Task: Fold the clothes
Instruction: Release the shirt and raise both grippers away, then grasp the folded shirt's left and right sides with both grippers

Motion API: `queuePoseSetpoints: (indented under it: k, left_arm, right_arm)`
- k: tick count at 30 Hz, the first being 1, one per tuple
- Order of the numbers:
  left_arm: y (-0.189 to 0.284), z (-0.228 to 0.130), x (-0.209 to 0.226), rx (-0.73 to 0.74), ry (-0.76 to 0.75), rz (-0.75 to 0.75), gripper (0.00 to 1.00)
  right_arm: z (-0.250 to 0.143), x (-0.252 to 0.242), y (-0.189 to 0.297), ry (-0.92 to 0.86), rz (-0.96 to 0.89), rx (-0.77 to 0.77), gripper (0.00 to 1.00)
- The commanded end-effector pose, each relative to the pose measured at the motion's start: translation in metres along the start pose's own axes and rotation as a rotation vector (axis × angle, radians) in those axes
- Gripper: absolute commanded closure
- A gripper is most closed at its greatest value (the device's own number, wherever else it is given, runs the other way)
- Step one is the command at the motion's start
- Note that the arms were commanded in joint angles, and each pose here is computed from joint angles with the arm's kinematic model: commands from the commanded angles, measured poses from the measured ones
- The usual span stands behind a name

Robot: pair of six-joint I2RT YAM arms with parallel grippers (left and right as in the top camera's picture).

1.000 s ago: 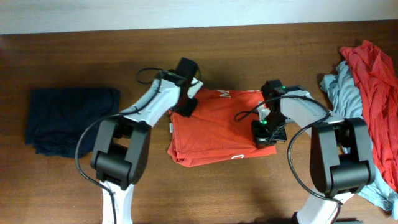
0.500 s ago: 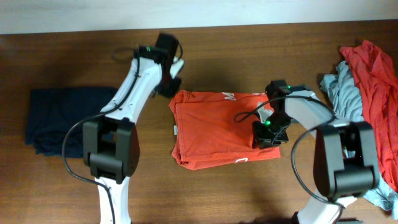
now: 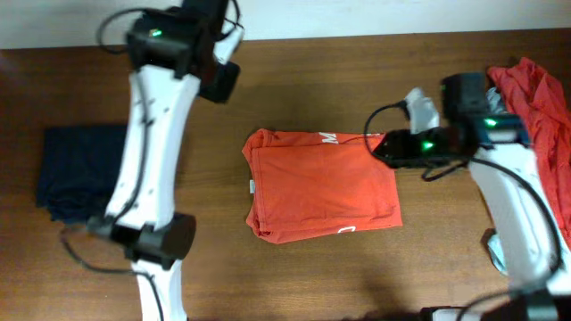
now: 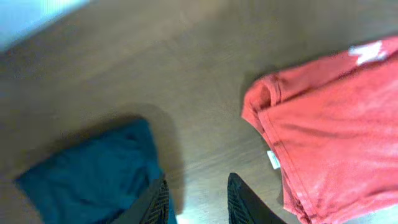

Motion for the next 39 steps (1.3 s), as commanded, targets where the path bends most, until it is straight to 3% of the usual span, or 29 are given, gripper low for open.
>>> queuePoseSetpoints:
  k: [1, 5, 6, 10, 14, 17, 22, 26, 30, 39]
  left_arm:
    - [0.092, -0.025, 0.019, -0.165, 0.075, 0.152, 0.69]
    - [0.158, -0.060, 0.027, -0.269, 0.215, 0.288, 0.69]
    - [0.180, -0.077, 0.027, -0.304, 0.275, 0.326, 0.69]
    - [0.190, -0.109, 0.023, -0.261, 0.375, 0.376, 0.69]
    - [0.140, -0.117, 0.010, -0.105, 0.403, 0.303, 0.69]
    - [0.072, -0.103, -0.013, -0.042, 0.359, 0.130, 0.69]
    - [-0.026, -0.084, -0.066, -0.097, 0.286, -0.233, 0.66]
    - [-0.074, -0.086, -0.099, -0.161, 0.280, -0.430, 0.63]
    - [-0.099, -0.100, -0.113, -0.144, 0.281, -0.472, 0.60]
    - [-0.115, -0.116, -0.123, -0.096, 0.280, -0.487, 0.60]
  right_arm:
    - [0.003, 0.008, 0.047, 0.024, 0.028, -0.146, 0.37]
    - [-0.007, 0.005, 0.079, 0.011, 0.021, -0.237, 0.24]
    - [-0.013, 0.004, 0.088, -0.002, 0.015, -0.249, 0.15]
    - [-0.023, -0.004, 0.086, -0.050, -0.010, -0.195, 0.12]
    - [-0.022, -0.020, 0.067, -0.094, -0.070, -0.128, 0.12]
    - [-0.015, -0.033, 0.047, -0.135, -0.085, -0.069, 0.11]
    - [-0.003, -0.058, 0.006, -0.215, -0.099, 0.057, 0.07]
    - [-0.002, -0.082, -0.031, -0.263, -0.114, 0.185, 0.08]
    - [-0.003, -0.095, -0.066, -0.211, -0.058, 0.289, 0.10]
    - [-0.001, -0.132, -0.111, -0.158, 0.083, 0.347, 0.11]
Point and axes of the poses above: each gripper's point midway between its finger pads, its own y axis back along the fingers, its own x axis along the line the jaws close on, z = x × y, the point moved 6 cm from there along y, back along the fingers, and after that the axes turned 15 degrees about -y, right-handed, at the moved point
